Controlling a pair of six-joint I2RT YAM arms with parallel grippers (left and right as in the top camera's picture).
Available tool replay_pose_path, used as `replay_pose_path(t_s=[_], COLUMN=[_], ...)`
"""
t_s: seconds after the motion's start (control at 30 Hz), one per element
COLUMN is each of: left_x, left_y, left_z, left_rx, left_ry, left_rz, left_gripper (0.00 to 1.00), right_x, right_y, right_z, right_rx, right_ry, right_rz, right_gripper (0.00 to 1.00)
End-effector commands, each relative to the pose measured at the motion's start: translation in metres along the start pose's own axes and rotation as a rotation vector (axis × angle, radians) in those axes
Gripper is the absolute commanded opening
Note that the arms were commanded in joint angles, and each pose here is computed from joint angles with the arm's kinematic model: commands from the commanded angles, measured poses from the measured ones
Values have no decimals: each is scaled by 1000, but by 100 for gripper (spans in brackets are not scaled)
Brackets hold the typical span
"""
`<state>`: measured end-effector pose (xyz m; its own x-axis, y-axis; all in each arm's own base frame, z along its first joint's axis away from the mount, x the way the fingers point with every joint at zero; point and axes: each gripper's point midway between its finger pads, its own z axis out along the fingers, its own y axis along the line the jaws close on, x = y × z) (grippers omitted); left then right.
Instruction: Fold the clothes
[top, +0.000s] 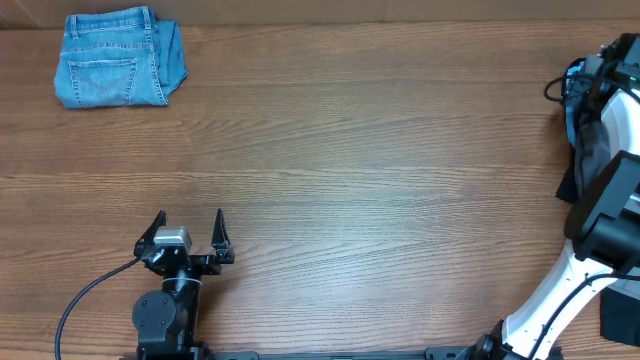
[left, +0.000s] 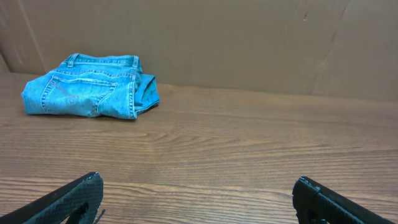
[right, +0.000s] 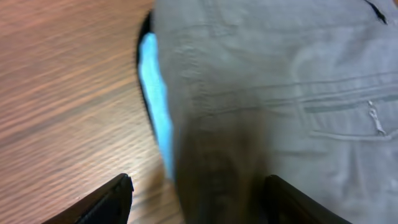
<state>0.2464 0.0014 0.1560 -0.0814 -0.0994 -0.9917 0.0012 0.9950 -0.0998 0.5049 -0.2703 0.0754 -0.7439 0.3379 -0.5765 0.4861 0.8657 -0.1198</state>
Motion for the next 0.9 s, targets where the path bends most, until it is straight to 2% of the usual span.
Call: replay_pose_path(t_s=[0.0, 0.13, 0.27, 0.4, 0.47, 0.53, 0.6, 0.73, 0.77, 0.87], left_x=[-1, -1, -1, -1, -1, -1, -1, -1, -1, -1], left_y=[0, 0, 0, 0, 0, 0, 0, 0, 0, 0], left_z=[0, 0, 0, 0, 0, 0, 0, 0, 0, 0], left_rx=[5, 5, 5, 5, 5, 5, 5, 5, 5, 5], left_ry=[-7, -7, -7, -7, -7, -7, -7, -7, -7, -7], left_rz=[22, 22, 22, 22, 22, 22, 22, 22, 22, 22], left_gripper=[100, 100, 100, 100, 100, 100, 100, 100, 100, 100], right_x=[24, 28, 26, 28, 29, 31, 33, 37, 37, 37], right_y=[-8, -8, -11, -15, -17, -18, -18, -17, -17, -18], right_z=[25, 32, 32, 32, 33, 33, 36, 40, 41, 41], right_rx=[26, 30, 49, 56, 58, 59, 58, 61, 61, 62], right_ry=[61, 69, 61, 68, 71, 77, 83, 93, 91, 91], right_rz=[-11, -11, -12, -7, -6, -5, -10, -14, -13, -12], right_gripper=[71, 70, 60, 59, 52, 53, 60, 62, 60, 40])
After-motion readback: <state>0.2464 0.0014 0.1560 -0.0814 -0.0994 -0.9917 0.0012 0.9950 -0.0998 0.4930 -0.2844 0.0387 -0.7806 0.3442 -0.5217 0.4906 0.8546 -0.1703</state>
